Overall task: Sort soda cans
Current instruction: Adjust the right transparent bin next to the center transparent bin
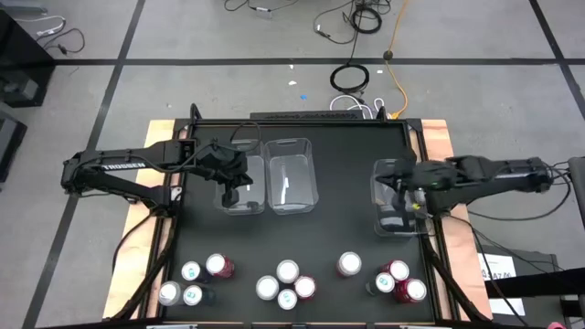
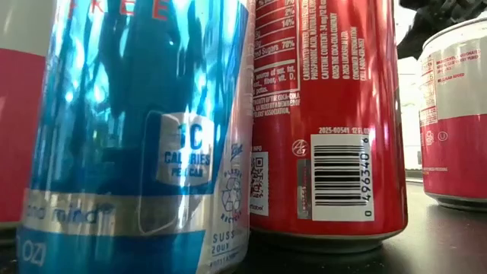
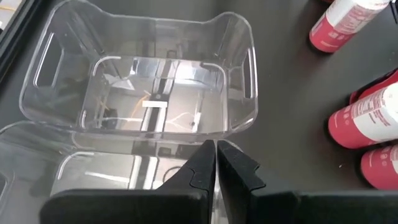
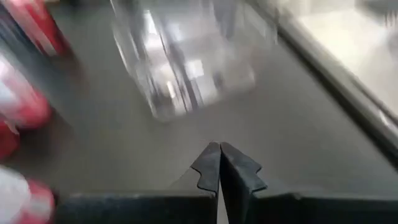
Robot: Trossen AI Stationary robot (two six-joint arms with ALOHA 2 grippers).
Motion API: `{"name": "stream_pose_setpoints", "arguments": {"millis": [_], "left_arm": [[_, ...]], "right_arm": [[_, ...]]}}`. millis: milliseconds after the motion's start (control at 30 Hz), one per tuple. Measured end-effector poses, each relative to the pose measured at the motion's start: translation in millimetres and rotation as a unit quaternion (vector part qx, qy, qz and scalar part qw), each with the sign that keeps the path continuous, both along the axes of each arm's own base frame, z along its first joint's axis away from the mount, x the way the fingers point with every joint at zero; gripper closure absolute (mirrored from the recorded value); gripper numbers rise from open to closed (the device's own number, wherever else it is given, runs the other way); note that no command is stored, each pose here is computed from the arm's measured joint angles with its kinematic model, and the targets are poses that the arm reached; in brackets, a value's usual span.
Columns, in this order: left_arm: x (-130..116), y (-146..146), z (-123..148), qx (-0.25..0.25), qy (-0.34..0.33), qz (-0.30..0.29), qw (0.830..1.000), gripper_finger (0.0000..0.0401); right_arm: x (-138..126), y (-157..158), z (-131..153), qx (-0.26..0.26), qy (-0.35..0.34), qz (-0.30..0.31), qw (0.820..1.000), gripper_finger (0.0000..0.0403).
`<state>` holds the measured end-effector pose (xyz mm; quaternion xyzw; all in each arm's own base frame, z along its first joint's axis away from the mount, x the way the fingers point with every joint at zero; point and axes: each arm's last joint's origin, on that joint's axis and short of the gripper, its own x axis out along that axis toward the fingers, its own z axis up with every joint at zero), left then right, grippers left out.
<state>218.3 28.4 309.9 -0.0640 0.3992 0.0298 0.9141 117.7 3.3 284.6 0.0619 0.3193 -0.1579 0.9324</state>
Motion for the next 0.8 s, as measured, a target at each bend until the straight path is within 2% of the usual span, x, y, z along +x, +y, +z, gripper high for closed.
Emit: {"name": "stream_pose_setpoints", "arguments": {"millis": [100, 200, 300, 367, 500, 667, 800], "left_arm": [[0, 0, 0, 0.01, -0.001, -0.011, 1.0, 0.0374], [1, 0, 0, 0.017, -0.003, -0.017, 1.0, 0.0374], [1, 0, 0, 0.018, -0.003, -0.019, 1.0, 0.0374], [0, 0, 0, 0.019, -0.003, -0.02, 1.0, 0.0374], [0, 0, 0, 0.027, -0.003, -0.029, 0.999, 0.0374], [0, 0, 0, 0.026, -0.002, -0.029, 0.999, 0.0374], [0, 0, 0, 0.025, -0.001, -0.03, 0.999, 0.0374]], "right_arm": [[16, 1, -2, 0.009, 0.128, -0.017, 0.992, 0.0402], [22, -1, -13, 0.033, 0.263, -0.043, 0.963, 0.0403], [27, -2, -24, 0.068, 0.337, -0.047, 0.938, 0.0403], [31, -3, -33, 0.086, 0.356, -0.038, 0.93, 0.0403], [38, -5, -56, 0.109, 0.358, -0.013, 0.927, 0.0403], [39, -10, -87, 0.148, 0.346, -0.011, 0.926, 0.0403], [40, -14, -99, 0.163, 0.351, -0.002, 0.922, 0.0403]]}}
